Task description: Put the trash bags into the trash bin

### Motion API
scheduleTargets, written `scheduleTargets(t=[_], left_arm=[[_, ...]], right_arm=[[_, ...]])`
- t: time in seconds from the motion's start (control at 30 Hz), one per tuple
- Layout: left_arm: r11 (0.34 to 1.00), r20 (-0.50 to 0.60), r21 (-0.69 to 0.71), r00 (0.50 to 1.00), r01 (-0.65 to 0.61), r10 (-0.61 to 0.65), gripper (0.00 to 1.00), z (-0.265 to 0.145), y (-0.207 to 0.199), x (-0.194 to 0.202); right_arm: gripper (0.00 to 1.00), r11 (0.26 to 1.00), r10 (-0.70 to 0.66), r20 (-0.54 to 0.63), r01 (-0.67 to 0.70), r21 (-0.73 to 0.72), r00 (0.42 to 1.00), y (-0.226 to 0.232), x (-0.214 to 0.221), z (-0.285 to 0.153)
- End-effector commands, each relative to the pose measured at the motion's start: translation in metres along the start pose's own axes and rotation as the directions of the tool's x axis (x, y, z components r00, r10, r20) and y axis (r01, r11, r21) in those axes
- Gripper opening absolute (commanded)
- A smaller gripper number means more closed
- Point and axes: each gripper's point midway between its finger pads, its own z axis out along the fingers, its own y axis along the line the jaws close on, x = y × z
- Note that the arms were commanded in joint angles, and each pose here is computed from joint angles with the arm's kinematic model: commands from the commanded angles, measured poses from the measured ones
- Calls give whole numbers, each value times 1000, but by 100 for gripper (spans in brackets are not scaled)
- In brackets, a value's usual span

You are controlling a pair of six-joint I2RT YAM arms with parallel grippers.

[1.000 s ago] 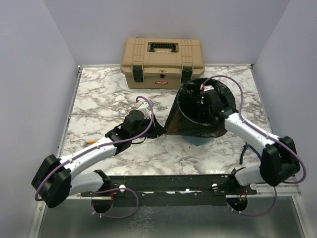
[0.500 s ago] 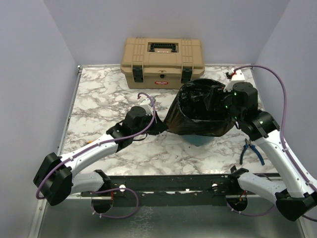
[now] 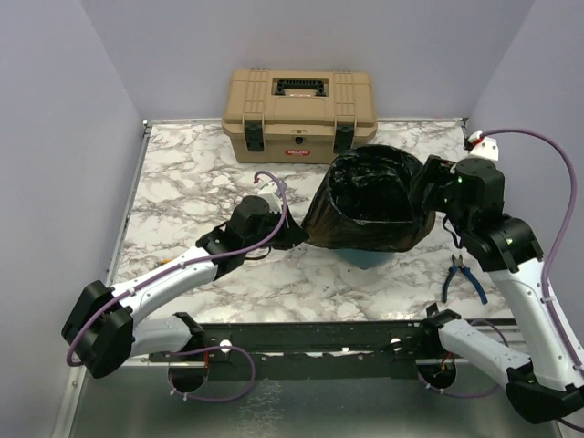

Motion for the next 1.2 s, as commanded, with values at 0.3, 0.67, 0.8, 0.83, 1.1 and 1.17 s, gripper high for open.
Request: scheduleTargets(t=[0.3, 0.67, 0.8, 0.83, 1.1, 1.17], left_arm=[[999, 1, -17, 1000, -28, 28, 33, 0, 1, -2], [989, 68, -136, 996, -51, 61, 70, -33, 19, -10], [972, 171, -226, 979, -67, 107, 77, -61, 22, -40], [971, 199, -230, 973, -70, 117, 79, -67, 17, -49], [964, 330, -246, 926, -106, 185, 89, -101, -21, -112], [965, 331, -233, 924, -119, 193, 90, -100, -31, -121]], right_arm=[[60, 970, 180, -161, -202, -132, 970, -19, 17, 28], [27, 944, 178, -263, -240, -225, 948, -18, 41, 52], [25, 902, 136, -284, -237, -361, 949, 2, 47, 52], [23, 889, 132, -306, -250, -385, 943, 7, 49, 53], [18, 806, 143, -354, -316, -500, 924, 30, 49, 57], [20, 788, 135, -371, -326, -522, 919, 41, 49, 58]])
